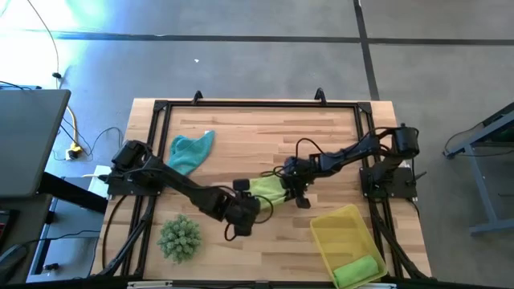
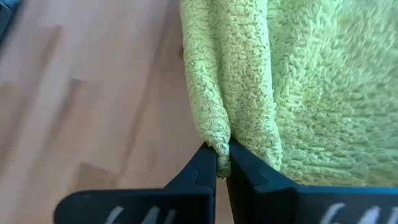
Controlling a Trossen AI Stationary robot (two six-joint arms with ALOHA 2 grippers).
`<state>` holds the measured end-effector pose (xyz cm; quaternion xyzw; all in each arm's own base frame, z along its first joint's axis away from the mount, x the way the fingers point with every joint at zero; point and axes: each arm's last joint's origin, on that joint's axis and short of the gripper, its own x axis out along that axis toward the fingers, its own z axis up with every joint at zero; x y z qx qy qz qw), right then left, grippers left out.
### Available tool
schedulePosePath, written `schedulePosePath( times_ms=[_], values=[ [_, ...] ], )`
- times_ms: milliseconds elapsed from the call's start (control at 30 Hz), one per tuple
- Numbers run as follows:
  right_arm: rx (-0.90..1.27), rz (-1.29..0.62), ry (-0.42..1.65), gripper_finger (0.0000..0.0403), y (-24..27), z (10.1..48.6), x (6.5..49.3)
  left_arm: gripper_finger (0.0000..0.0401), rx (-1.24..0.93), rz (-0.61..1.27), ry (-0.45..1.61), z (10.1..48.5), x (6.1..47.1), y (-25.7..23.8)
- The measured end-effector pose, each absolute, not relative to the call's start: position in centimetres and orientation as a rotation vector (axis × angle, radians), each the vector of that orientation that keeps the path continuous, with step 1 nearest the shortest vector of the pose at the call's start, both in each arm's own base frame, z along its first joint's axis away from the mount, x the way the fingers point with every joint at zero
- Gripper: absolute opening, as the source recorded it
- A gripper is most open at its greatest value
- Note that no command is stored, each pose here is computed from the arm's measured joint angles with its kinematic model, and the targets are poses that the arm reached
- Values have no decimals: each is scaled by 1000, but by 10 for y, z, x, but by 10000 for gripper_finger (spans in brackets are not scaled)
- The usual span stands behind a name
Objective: Roll microfiber towels into tight, uniform cylinder then place into a basket
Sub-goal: Roll the light green microfiber cloth
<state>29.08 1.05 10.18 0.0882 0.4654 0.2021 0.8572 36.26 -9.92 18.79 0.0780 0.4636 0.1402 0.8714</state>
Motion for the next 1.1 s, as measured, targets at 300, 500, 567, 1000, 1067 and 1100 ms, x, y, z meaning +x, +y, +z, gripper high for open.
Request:
schedulePosePath(
  times_ms=[300, 500, 567, 1000, 1067, 1100],
  values=[
    [524, 450, 1022, 1, 1, 103, 288, 133, 216, 251, 922, 168, 378, -106],
    [556, 440, 1028, 1, 0, 103, 288, 133, 414, 317, 992, 134, 382, -104],
    [550, 444, 1026, 0, 1, 103, 288, 133, 472, 381, 990, 128, 383, -102],
    [544, 452, 1028, 0, 1, 104, 288, 123, 152, 386, 1038, 109, 389, -90],
    [546, 455, 1030, 0, 1, 103, 288, 106, 63, 362, 1057, 109, 389, -88],
    [547, 456, 1030, 0, 1, 104, 288, 94, 29, 348, 1067, 108, 390, -87]
  ],
)
